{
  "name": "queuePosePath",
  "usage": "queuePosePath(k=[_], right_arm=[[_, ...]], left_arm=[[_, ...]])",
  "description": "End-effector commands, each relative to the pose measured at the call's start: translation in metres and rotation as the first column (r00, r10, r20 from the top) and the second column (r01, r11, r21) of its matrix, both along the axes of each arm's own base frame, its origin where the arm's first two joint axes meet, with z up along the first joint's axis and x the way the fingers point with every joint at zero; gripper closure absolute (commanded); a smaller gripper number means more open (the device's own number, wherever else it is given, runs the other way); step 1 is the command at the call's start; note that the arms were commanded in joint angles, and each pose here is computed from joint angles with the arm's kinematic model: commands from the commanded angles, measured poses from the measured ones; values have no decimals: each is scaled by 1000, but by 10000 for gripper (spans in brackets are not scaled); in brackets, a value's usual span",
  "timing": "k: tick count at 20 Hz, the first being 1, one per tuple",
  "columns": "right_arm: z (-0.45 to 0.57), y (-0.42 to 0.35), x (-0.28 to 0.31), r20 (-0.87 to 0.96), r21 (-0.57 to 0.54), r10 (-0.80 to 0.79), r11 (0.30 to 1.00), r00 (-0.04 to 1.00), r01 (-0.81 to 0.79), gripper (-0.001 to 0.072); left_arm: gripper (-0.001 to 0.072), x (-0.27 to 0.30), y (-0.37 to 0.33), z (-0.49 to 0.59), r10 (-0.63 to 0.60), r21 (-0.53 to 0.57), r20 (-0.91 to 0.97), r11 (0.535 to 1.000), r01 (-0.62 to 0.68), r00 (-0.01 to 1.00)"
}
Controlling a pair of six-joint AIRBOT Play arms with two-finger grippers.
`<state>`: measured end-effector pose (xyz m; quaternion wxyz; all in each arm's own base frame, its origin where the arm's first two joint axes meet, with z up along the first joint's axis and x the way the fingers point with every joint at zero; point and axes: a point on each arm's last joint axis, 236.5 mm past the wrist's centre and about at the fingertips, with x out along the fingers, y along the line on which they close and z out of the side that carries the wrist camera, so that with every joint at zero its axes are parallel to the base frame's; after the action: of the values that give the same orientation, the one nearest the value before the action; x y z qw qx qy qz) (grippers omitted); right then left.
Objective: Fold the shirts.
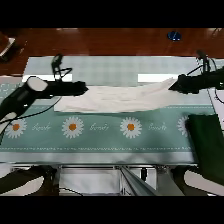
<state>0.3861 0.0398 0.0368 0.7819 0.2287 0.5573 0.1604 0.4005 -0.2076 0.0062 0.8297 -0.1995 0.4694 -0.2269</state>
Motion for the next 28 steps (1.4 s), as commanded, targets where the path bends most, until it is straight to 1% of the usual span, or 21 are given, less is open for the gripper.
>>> queuePosePath(k=[1, 3, 5, 9, 13, 15, 16, 18, 20, 21, 23, 25, 26, 28], right_arm=[[52, 9, -45, 152, -54, 9, 999, 988, 0, 693], [76, 18, -68, 206, -53, 15, 999, 979, -4, 693], [100, 27, -85, 257, -47, 25, 999, 966, -13, 693], [129, 42, -99, 330, -5, 25, 1000, 944, -25, 693], [133, 43, -96, 346, 11, 7, 1000, 938, -11, 693], [135, 42, -94, 350, 17, -9, 1000, 937, 3, 693], [135, 42, -94, 348, 20, -12, 1000, 937, 6, 693], [138, 45, -93, 348, 41, -22, 999, 937, 8, 693], [146, 58, -88, 379, 70, -22, 998, 925, -4, 693], [148, 67, -84, 392, 79, -14, 997, 920, -18, 693], [148, 92, -75, 389, 99, 27, 993, 921, -71, 693], [144, 124, -62, 379, 113, 87, 984, 921, -139, 693], [141, 140, -53, 372, 119, 113, 978, 921, -169, 693], [133, 180, -33, 359, 132, 166, 965, 918, -226, 692]], left_arm=[[690, -9, -88, -20, -129, -27, -57, 991, 128, 990], [690, -21, -139, -34, -229, -43, -117, 973, 225, 966], [690, -38, -189, -47, -330, -58, -163, 944, 325, 930], [690, -82, -268, -68, -455, -104, -264, 890, 444, 850], [690, -133, -309, -74, -541, -127, -287, 839, 529, 790], [690, -124, -304, -66, -556, -124, -265, 830, 544, 788], [690, -109, -292, -60, -543, -119, -266, 839, 531, 797], [690, -67, -241, -45, -494, -87, -284, 867, 491, 822], [690, -28, -170, -29, -410, -3, -312, 903, 431, 857], [690, -9, -124, -19, -345, 55, -310, 924, 379, 886], [689, 16, -35, 9, -181, 134, -268, 966, 223, 946], [689, 18, 44, 40, -12, 145, -193, 989, 41, 981], [689, 13, 77, 55, 68, 140, -143, 989, -48, 987], [689, -9, 131, 78, 223, 125, -36, 968, -217, 974]])
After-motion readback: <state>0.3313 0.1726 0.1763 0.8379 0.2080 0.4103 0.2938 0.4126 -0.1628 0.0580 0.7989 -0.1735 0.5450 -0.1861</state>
